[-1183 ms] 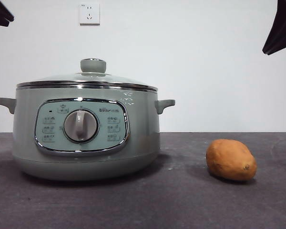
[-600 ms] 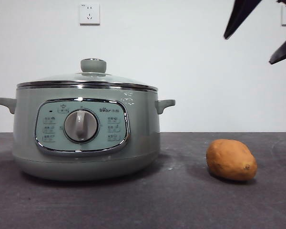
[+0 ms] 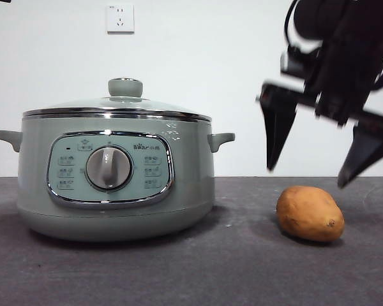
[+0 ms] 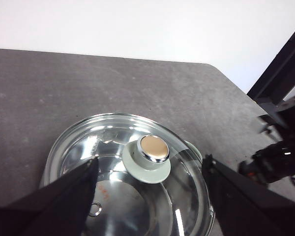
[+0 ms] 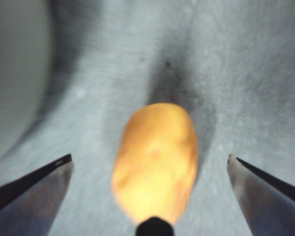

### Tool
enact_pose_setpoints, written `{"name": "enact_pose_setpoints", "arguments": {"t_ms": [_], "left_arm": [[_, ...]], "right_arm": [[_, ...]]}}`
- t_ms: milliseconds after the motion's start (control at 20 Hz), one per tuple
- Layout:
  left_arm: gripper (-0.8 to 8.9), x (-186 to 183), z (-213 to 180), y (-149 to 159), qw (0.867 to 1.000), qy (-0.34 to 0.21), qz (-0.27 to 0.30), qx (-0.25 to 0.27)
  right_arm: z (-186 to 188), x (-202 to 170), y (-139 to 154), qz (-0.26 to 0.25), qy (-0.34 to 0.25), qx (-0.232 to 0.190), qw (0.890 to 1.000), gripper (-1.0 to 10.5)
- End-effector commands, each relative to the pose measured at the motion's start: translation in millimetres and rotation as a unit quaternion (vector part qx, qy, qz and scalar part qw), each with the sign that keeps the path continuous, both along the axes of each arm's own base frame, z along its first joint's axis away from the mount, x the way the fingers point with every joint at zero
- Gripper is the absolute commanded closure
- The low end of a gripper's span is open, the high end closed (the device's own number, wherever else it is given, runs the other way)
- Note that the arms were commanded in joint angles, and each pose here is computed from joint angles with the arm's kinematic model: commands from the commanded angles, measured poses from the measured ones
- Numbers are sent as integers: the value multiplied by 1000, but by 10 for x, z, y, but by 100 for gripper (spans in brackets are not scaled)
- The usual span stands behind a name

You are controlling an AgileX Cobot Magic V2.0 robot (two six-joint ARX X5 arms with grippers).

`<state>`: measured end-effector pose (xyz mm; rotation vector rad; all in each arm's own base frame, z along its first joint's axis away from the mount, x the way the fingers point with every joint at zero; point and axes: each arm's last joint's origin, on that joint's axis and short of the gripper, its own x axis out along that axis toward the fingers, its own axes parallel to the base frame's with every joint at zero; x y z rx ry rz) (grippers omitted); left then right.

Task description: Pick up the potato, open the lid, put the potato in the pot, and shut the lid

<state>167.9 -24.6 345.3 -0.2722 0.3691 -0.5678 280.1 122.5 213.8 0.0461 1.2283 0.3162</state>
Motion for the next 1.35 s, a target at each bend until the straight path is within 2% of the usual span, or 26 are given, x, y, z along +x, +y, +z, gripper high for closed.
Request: {"name": "enact_pose_setpoints", "arguments": {"t_ms": [50,150,300,450,750,1000,1350], "left_arm": [[459,-3,3,-4,1000,-2,1,3],[459,-3,-2,-2,1000,-2,4,9],[459,-3,-5,0,1000,-2,8,12],[459,-1,-7,0,1000,-2,8,12],[459,60,-42,-36,1000,8,-1,13],[458,332,-105,-297,999,15,-16,34],[459,743,-280,-968,989,10,-12,147]], "right_arm": [[-172,83,42,-10,18,-6,1000,383],[-298,123,60,-11,35,-11,999,394],[-385,143,68,-13,49,-17,999,719],[-384,141,86,-10,46,-16,999,941],[-268,61,57,-6,52,-16,999,946],[50,-119,-27,8,30,-16,999,946],[360,-274,-98,6,-17,2,1000,946]]}}
